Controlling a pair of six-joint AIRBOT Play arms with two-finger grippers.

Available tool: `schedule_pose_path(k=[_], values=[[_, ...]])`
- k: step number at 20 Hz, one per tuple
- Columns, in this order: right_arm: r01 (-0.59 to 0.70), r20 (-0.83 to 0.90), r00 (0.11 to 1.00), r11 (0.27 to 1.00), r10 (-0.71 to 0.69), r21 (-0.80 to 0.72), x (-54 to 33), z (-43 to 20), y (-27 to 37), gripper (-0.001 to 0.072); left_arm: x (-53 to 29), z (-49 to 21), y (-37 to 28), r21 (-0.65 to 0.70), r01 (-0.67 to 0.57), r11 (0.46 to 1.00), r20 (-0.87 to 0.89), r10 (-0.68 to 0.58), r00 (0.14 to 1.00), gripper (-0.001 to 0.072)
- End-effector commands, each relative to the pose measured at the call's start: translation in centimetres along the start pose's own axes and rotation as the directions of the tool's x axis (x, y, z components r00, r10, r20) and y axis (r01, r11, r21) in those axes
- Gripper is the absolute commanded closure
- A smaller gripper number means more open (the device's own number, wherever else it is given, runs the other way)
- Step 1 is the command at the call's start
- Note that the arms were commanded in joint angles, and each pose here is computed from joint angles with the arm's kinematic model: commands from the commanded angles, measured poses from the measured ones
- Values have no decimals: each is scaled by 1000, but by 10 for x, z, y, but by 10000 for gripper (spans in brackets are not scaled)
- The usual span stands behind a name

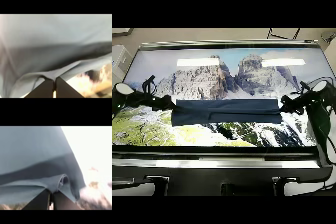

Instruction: Fold the clothes and pants, and hang the long-sleeved shirts on hangers.

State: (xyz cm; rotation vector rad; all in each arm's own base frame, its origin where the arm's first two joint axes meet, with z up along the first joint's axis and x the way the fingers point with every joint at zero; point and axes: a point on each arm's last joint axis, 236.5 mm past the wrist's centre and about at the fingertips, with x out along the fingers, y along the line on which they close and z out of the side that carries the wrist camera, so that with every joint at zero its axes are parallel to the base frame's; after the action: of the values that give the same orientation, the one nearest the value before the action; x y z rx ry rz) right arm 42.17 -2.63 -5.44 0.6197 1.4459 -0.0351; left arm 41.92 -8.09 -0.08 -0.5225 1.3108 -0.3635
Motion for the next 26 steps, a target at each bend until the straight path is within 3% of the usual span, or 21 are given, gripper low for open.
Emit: schedule_pose_path(k=[1, 6, 7, 8, 9, 10, 12, 15, 19, 21, 22, 24, 25, 26], values=[[-87, 66, 994, 995, 84, 50, 24, 35, 23, 677, 30, 38, 5, -30, 7, 1000, -37, -8, 999, 685], [-102, 70, 993, 991, 96, 84, 40, 41, 22, 674, 72, 8, 28, -119, 3, 993, -231, -31, 973, 681], [-108, 72, 992, 990, 102, 86, 37, 41, 23, 632, 74, -1, 30, -127, 4, 992, -269, -39, 962, 623], [-108, 68, 992, 990, 102, 86, 31, 40, 21, 447, 72, -5, 31, -130, 6, 991, -289, -44, 956, 406], [-102, 61, 993, 991, 97, 84, 24, 40, 16, 168, 66, -7, 32, -136, 9, 991, -296, -49, 954, 221], [-96, 47, 995, 993, 93, 72, 18, 39, 8, 61, 59, -6, 33, -139, 11, 990, -291, -52, 955, 190], [-96, 16, 995, 991, 95, 93, 12, 35, -13, 9, 41, 2, 32, -129, 18, 992, -253, -50, 966, 190], [-122, -59, 990, 990, 126, 74, 23, 23, -18, -6, 16, 12, 20, -90, 26, 996, -187, -42, 981, 191], [-245, -102, 961, 964, 255, 107, 48, 20, 7, -3, -6, 18, -6, -41, 53, 998, -126, -58, 990, 191], [-268, -132, 950, 957, 282, 114, 58, 14, 16, 61, -12, 18, -17, -16, 58, 998, -114, -59, 992, 191], [-264, -143, 950, 959, 277, 107, 63, 12, 19, 203, -13, 17, -22, -8, 64, 998, -111, -64, 992, 192], [-287, -119, 949, 956, 293, 62, 66, 17, 28, 590, -11, 15, -35, 4, 89, 996, -115, -88, 989, 193], [-324, -111, 939, 945, 326, 32, 62, 19, 36, 674, -9, 14, -43, 10, 105, 994, -121, -103, 987, 194], [-371, -108, 923, 928, 369, -5, 53, 19, 48, 676, -6, 12, -50, 20, 115, 993, -126, -111, 986, 197]])
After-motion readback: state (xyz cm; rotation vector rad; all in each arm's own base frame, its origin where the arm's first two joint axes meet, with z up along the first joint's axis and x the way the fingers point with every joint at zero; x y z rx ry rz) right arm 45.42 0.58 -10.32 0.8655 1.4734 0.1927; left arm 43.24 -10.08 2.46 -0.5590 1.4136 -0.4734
